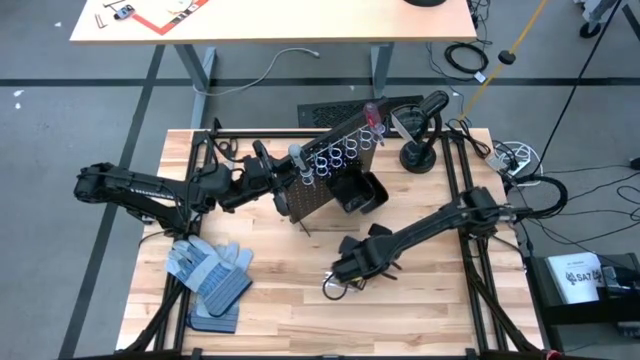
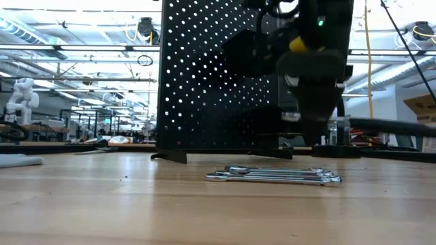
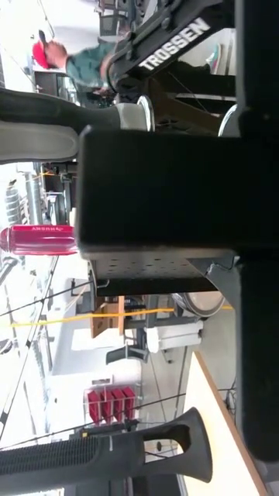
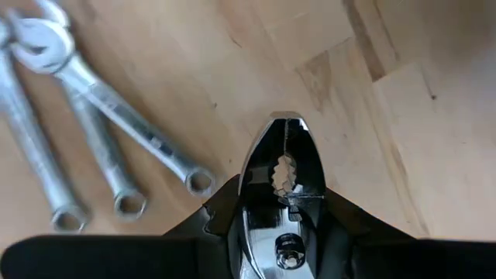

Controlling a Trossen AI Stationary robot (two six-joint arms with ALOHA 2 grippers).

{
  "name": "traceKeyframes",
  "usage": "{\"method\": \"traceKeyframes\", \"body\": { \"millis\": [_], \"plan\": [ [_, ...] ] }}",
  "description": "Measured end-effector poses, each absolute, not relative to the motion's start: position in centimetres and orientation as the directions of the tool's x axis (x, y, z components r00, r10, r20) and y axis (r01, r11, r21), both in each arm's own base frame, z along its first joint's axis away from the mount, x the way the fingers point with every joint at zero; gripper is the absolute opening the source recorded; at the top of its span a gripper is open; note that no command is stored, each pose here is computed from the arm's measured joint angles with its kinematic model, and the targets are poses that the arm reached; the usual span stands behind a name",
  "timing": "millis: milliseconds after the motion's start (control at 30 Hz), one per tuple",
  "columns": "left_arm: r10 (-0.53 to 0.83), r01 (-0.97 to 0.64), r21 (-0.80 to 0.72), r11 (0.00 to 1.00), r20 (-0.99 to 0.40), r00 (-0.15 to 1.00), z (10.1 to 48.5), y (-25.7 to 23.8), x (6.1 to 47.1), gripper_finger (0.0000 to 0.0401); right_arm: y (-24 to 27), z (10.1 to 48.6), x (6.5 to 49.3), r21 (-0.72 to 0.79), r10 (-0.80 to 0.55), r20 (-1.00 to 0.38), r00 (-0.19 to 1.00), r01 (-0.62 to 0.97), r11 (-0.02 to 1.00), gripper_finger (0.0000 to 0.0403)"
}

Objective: Hang tools onto peg board
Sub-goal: Unhang the black pliers from the black peg board

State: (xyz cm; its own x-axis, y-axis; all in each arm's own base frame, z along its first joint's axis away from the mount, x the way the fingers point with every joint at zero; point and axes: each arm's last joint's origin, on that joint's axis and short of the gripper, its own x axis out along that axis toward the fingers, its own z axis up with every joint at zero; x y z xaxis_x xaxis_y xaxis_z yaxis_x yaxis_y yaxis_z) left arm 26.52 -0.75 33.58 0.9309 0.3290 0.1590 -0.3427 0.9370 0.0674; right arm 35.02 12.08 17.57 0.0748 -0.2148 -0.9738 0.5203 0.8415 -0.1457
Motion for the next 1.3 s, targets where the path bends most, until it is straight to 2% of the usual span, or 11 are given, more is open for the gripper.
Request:
{"method": "traceKeyframes", "body": {
  "millis": [300, 567, 1100, 1300],
  "plan": [
    [0.328, -0.342, 0.068, 0.937, 0.159, 0.931, 33.6, -0.8, 26.5, 0.0046, 12.2, 16.0, 35.4, -0.133, -0.219, -0.973, 0.078, 0.587, 0.799, 0.0094],
    [0.328, -0.342, 0.068, 0.937, 0.159, 0.931, 33.6, -0.8, 26.5, 0.0046, 13.0, 14.2, 33.9, -0.131, -0.205, -0.978, 0.031, 0.676, 0.725, 0.0094],
    [0.291, -0.305, 0.088, 0.948, 0.147, 0.946, 33.5, -0.7, 26.6, 0.0046, 15.2, 14.4, 33.3, -0.059, -0.164, -0.984, 0.076, 0.724, 0.688, 0.0094],
    [0.227, -0.236, 0.059, 0.97, 0.135, 0.965, 33.3, 0.0, 26.7, 0.0046, 15.3, 14.4, 33.2, -0.057, -0.17, -0.982, 0.081, 0.733, 0.677, 0.0094]
  ]
}}
